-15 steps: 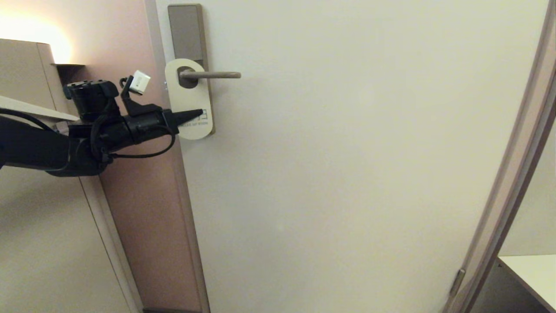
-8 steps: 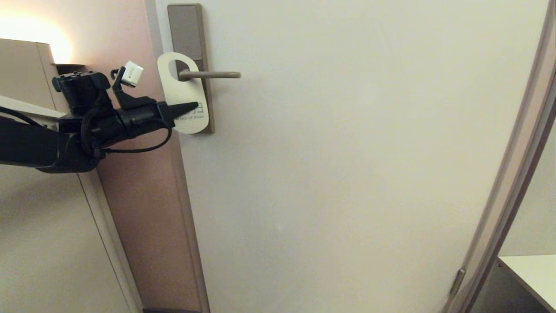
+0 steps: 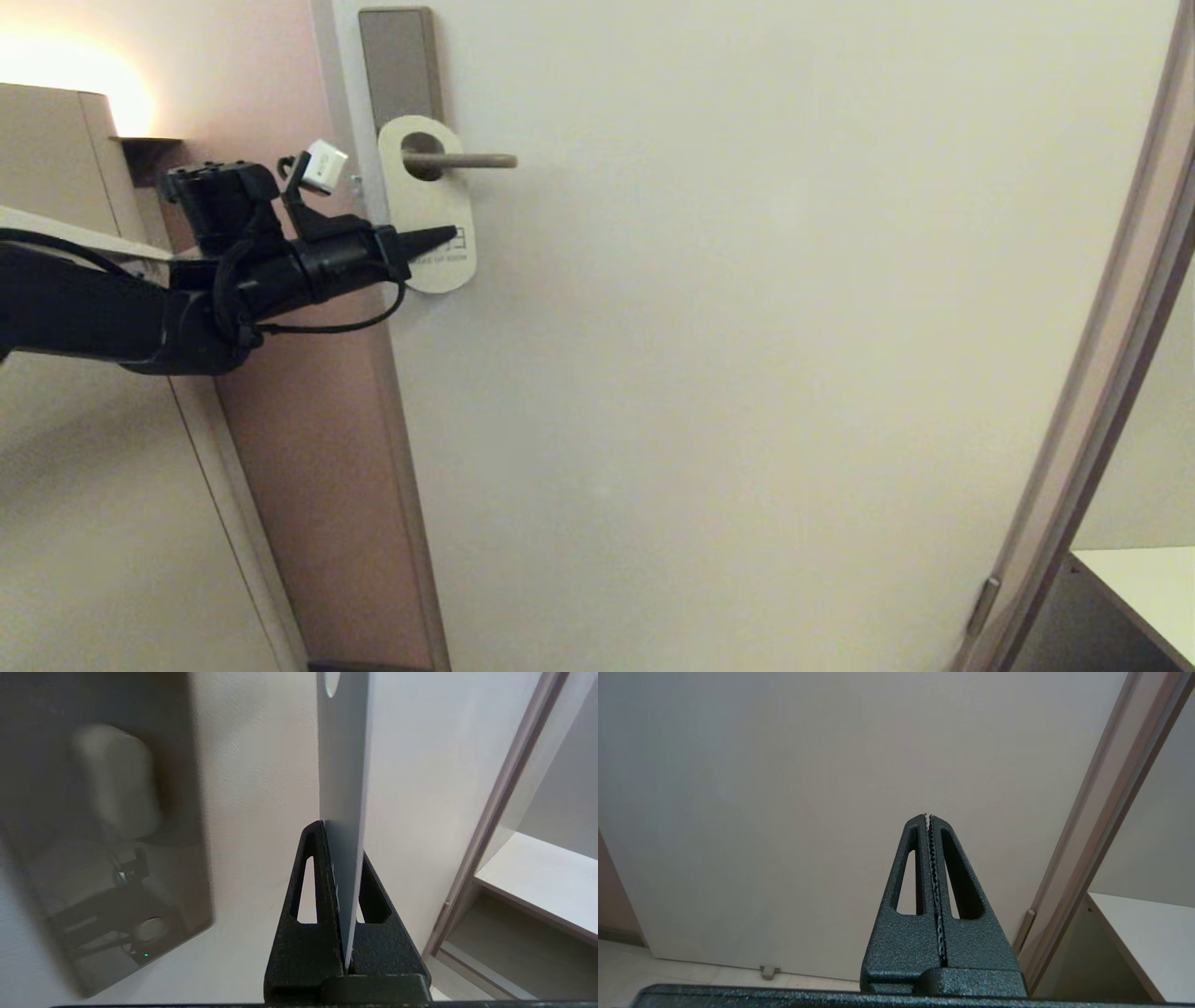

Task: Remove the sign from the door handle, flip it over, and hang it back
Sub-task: Take down the sign

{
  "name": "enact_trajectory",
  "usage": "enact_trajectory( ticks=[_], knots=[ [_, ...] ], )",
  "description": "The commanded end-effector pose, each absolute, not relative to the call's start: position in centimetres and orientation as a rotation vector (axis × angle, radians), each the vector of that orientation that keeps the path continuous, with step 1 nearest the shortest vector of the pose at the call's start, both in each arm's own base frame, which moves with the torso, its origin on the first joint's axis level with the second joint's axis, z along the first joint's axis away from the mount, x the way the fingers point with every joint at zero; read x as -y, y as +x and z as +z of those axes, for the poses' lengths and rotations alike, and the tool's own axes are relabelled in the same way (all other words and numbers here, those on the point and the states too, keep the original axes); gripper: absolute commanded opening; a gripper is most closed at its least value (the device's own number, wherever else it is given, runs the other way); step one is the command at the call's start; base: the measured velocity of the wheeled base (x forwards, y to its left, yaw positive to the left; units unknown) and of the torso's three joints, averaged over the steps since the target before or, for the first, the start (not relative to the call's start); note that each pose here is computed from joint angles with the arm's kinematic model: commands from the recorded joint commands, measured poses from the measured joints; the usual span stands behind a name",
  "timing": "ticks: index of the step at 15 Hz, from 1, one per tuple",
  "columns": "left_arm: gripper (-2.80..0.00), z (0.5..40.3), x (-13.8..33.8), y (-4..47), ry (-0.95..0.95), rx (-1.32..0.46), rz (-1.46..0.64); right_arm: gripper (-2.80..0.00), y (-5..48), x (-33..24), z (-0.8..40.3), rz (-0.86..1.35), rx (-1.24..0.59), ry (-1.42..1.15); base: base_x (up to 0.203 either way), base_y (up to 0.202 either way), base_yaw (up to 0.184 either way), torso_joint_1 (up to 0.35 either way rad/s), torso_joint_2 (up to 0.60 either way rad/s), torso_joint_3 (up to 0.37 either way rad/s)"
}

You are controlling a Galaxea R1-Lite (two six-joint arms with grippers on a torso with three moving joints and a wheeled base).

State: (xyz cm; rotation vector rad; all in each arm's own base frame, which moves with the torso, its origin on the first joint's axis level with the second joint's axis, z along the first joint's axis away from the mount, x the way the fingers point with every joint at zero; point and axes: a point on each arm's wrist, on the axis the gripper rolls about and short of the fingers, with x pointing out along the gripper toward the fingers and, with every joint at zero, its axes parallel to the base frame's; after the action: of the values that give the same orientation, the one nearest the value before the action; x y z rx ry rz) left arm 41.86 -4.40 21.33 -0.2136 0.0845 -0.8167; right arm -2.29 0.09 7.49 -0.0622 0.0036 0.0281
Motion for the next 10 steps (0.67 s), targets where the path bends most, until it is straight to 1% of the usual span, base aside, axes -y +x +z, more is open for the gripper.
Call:
enact_trajectory(
  ticks=[1, 6, 10],
  knots=[
    [-2.8, 20.9, 5.0, 42.0, -0.217, -0.095, -0.833, -2.8, -2.3, -0.1, 7.5, 0.028, -0.005, -0.063, 0.0, 0.0, 0.0, 0.0, 0.0, 0.0],
    [-2.8, 21.0, 7.1, 41.7, -0.215, -0.098, -0.874, -2.8, -2.3, -0.1, 7.5, 0.028, -0.005, -0.063, 0.0, 0.0, 0.0, 0.0, 0.0, 0.0],
    [-2.8, 20.0, 8.0, 42.2, -0.221, -0.117, -0.872, -2.8, -2.3, -0.1, 7.5, 0.028, -0.005, -0.063, 0.0, 0.0, 0.0, 0.0, 0.0, 0.0]
  ],
)
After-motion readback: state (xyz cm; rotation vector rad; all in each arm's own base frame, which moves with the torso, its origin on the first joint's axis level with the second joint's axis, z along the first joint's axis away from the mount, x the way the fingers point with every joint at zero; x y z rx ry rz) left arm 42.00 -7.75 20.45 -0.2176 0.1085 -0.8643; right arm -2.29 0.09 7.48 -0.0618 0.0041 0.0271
